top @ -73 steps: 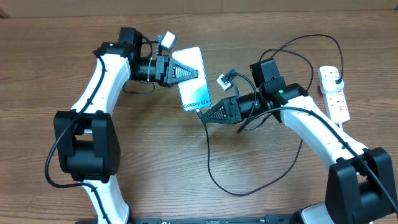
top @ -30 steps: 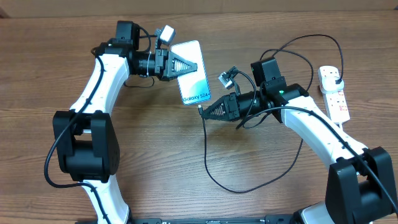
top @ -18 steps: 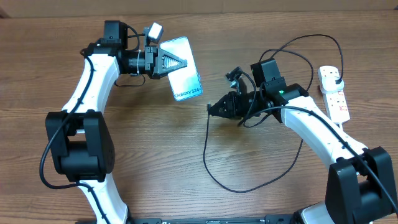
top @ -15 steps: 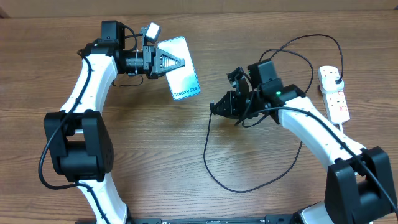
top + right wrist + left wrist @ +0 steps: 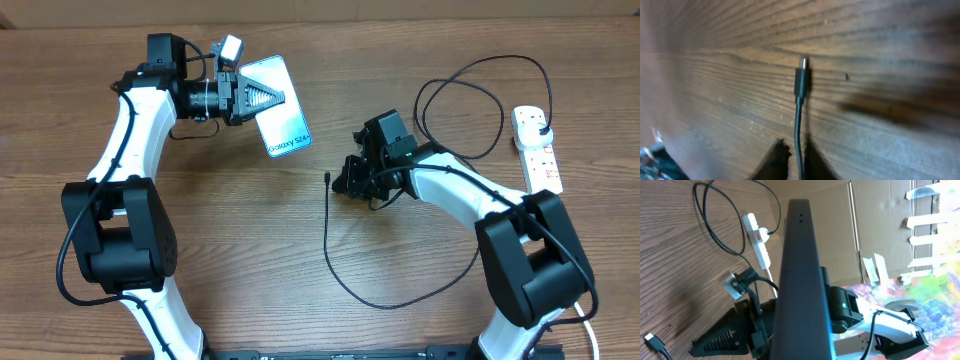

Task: Plug charger to phone and switch on socket

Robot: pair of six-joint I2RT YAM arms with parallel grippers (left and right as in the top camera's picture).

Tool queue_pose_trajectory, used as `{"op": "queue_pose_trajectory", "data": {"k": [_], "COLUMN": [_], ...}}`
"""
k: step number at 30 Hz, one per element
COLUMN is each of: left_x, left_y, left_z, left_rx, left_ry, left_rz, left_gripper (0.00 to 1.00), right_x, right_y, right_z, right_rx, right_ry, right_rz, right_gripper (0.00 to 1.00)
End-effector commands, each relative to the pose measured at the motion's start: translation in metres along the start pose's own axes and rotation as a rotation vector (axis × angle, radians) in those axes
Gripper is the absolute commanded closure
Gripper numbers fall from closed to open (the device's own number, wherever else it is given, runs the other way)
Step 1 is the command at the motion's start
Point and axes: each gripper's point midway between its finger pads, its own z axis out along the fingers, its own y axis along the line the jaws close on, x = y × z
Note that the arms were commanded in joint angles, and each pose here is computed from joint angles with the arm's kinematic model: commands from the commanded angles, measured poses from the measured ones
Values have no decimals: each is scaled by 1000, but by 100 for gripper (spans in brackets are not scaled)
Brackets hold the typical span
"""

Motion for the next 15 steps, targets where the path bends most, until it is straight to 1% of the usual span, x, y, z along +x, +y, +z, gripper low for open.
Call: {"op": "queue_pose_trajectory", "data": {"k": [1,3,5,9,15], "left_x": [-3,-3,-3,-3,-2], "left_y": [-11,-11,-11,-11,-11], "left_z": [0,-1,-1,-1,0], "left_rx": [28,28,28,28,29], "left_ry": [1,1,1,1,1], "left_rz": [10,10,10,10,9], "left_gripper": [96,96,96,96,96], "right_x": [-1,1,3,6,11], "right_y": [-6,-7,-7,0,7], "right_z": [9,16,22,29,43], "right_rx": [13,14,9,-33,-119], "right_ry": [-5,2,15,36,93], "right_rz": [23,22,20,10,57], "right_gripper": [69,59,55,55,56]}}
